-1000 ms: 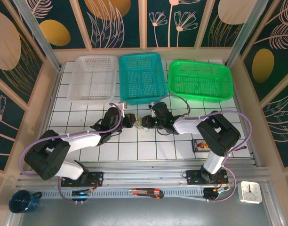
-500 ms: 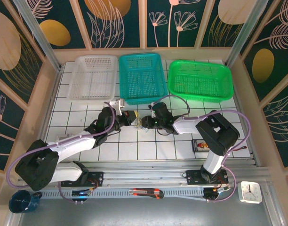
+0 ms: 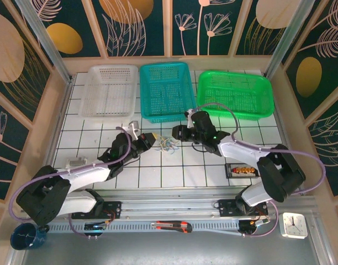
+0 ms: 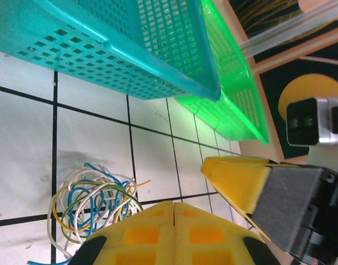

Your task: Untangle the cables

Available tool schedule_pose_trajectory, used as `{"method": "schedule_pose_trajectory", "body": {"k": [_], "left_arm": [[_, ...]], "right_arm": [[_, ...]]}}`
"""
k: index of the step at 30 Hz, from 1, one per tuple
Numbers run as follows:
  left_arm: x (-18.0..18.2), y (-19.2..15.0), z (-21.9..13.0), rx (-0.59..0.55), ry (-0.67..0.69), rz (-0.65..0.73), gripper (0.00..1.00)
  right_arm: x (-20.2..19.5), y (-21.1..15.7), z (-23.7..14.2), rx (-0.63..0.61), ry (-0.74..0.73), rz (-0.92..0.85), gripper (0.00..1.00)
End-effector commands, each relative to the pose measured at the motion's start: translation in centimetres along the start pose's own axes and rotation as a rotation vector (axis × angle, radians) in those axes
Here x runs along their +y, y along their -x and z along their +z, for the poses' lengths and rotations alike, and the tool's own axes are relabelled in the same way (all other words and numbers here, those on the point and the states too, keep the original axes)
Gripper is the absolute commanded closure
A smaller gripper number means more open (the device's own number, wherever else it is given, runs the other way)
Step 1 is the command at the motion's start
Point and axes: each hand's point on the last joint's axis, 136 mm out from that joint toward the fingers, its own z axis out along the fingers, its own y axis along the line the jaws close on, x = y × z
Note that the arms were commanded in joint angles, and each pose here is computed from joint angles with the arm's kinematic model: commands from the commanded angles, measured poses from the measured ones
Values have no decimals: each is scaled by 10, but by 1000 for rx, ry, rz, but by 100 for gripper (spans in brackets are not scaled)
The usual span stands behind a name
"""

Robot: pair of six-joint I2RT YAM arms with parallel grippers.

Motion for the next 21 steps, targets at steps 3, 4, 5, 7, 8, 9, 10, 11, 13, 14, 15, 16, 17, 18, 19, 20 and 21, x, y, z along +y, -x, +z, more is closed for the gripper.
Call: {"method": "schedule_pose_trajectory", "body": {"k": [3,4,5,7,8,9,10,11,13,14,15,16,17,18,19,20,21], "left_arm": [[-21,25,-15,-124,-107,-136,100],[-21,27,-17,-137,-114,-156,100],[-22,28,-19,-146,-120,-172,100],[-24,31,-22,-162,-134,-202,100],[-25,33,-24,-170,-141,-215,100],[-24,34,-25,-175,-143,-227,100],[-26,35,-27,-182,-151,-240,100],[-27,36,-28,-188,-157,-252,100],[-29,38,-30,-195,-166,-269,100],[-30,39,-31,-197,-171,-276,100],[-30,39,-32,-198,-173,-282,100],[-30,39,-32,-199,-178,-291,100],[-30,39,-32,-201,-181,-297,100],[-30,39,-33,-202,-184,-301,100],[-30,40,-33,-202,-185,-304,100],[-29,39,-33,-202,-185,-309,100],[-29,39,-33,-203,-186,-312,100]], "right_arm": [[33,-2,-14,17,135,4,59],[39,-3,-15,20,158,2,58],[44,-4,-17,22,178,0,57],[53,-6,-18,22,215,-6,54],[58,-8,-19,24,233,-14,52],[61,-10,-18,27,246,-23,52],[64,-13,-18,29,258,-32,50],[67,-16,-16,36,269,-40,49],[73,-22,-13,51,290,-52,49],[75,-25,-10,59,298,-55,49],[76,-27,-8,64,302,-57,48],[78,-29,-5,69,308,-60,48],[80,-31,-3,74,313,-61,48],[81,-31,-1,77,319,-59,48],[82,-32,0,79,325,-55,48],[83,-33,3,84,331,-53,48],[84,-34,4,88,335,-53,48]]}}
